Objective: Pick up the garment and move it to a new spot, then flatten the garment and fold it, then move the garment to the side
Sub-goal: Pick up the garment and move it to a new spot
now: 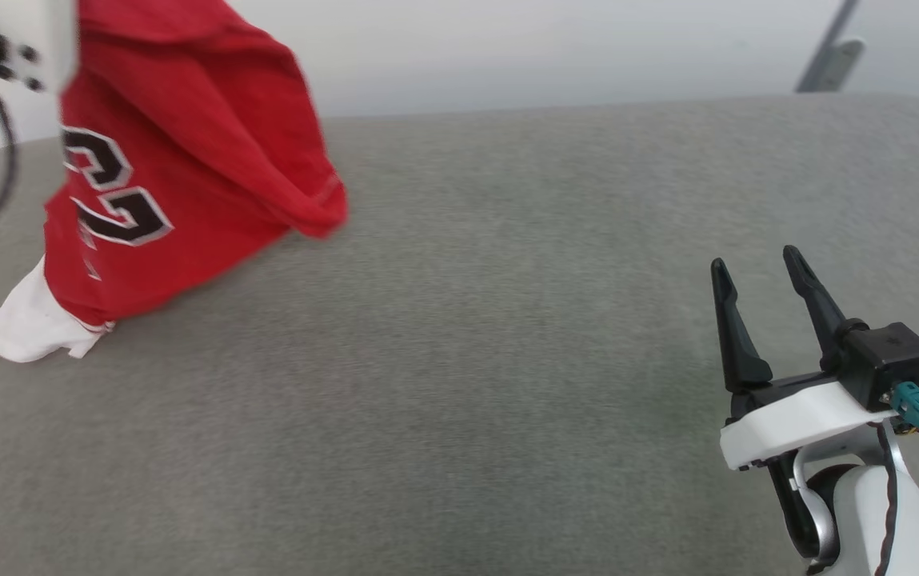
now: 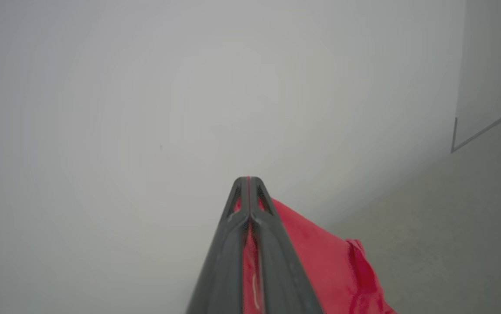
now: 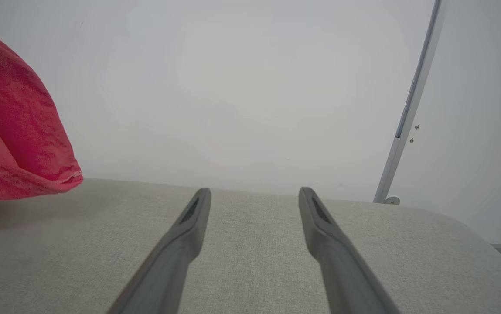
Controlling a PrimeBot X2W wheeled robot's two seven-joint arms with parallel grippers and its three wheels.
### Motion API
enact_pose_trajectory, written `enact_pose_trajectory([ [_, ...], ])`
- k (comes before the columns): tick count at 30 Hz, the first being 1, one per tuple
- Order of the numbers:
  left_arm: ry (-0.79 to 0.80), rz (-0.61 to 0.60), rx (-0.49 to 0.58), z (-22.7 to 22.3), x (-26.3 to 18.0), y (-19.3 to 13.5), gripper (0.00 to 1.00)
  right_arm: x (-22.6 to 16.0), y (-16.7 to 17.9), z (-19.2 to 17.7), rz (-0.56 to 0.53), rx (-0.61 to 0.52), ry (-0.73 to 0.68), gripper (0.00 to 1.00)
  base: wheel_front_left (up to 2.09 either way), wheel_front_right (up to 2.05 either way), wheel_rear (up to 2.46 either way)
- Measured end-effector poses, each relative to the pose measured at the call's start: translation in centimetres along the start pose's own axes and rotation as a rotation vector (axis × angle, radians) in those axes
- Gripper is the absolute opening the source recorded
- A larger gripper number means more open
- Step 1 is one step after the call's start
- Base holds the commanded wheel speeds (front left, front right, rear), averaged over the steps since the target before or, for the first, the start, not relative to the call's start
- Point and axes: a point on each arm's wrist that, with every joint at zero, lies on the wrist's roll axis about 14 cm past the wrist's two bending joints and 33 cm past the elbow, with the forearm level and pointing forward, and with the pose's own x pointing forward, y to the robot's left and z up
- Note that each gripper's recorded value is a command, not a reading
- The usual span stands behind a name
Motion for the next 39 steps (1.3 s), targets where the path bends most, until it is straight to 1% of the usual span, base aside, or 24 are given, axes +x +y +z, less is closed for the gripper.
enact_pose_trajectory([
  [1,0.004,-0.032,-0.011,0.0,0.5,-1.3,0.00,-0.2,-0.4,-0.1,-0.011,0.002,0.001,1.00,0.00,0.00,0.00],
  [5,0.009,-0.155,-0.001,0.2,2.1,-6.3,0.00,-1.1,-2.0,-0.3,-0.059,0.014,0.006,1.00,0.00,0.00,0.00],
  [10,0.081,-0.293,-0.013,-2.1,3.4,-11.8,0.00,-1.9,-3.5,-1.1,-0.107,0.021,0.024,1.00,0.00,0.00,0.00],
  [15,0.230,-0.405,-0.048,-7.2,3.9,-16.3,0.00,-2.2,-4.3,-2.2,-0.132,0.033,0.046,1.00,0.00,0.00,0.00],
  [21,0.489,-0.507,-0.110,-15.8,2.9,-20.9,0.00,-2.3,-4.7,-3.5,-0.144,0.045,0.077,1.00,0.00,0.00,0.00],
  [25,0.635,-0.547,-0.134,-20.6,1.5,-23.0,0.00,-2.3,-4.7,-4.0,-0.147,0.048,0.085,1.00,0.00,0.00,0.00],
  [30,0.784,-0.596,-0.149,-24.9,-1.0,-25.5,0.00,-2.6,-4.8,-4.3,-0.150,0.051,0.091,1.00,0.00,0.00,0.00],
  [35,0.887,-0.617,-0.150,-27.6,-3.0,-26.9,0.00,-2.8,-4.5,-4.4,-0.142,0.055,0.096,1.00,0.00,0.00,0.00],
  [38,0.918,-0.619,-0.142,-28.3,-3.6,-27.1,0.00,-2.8,-4.2,-4.2,-0.135,0.057,0.094,1.00,0.00,0.00,0.00],
  [39,0.914,-0.621,-0.142,-28.3,-3.6,-27.3,0.02,-2.7,-4.2,-4.2,-0.133,0.057,0.095,1.00,0.00,0.00,0.00],
])
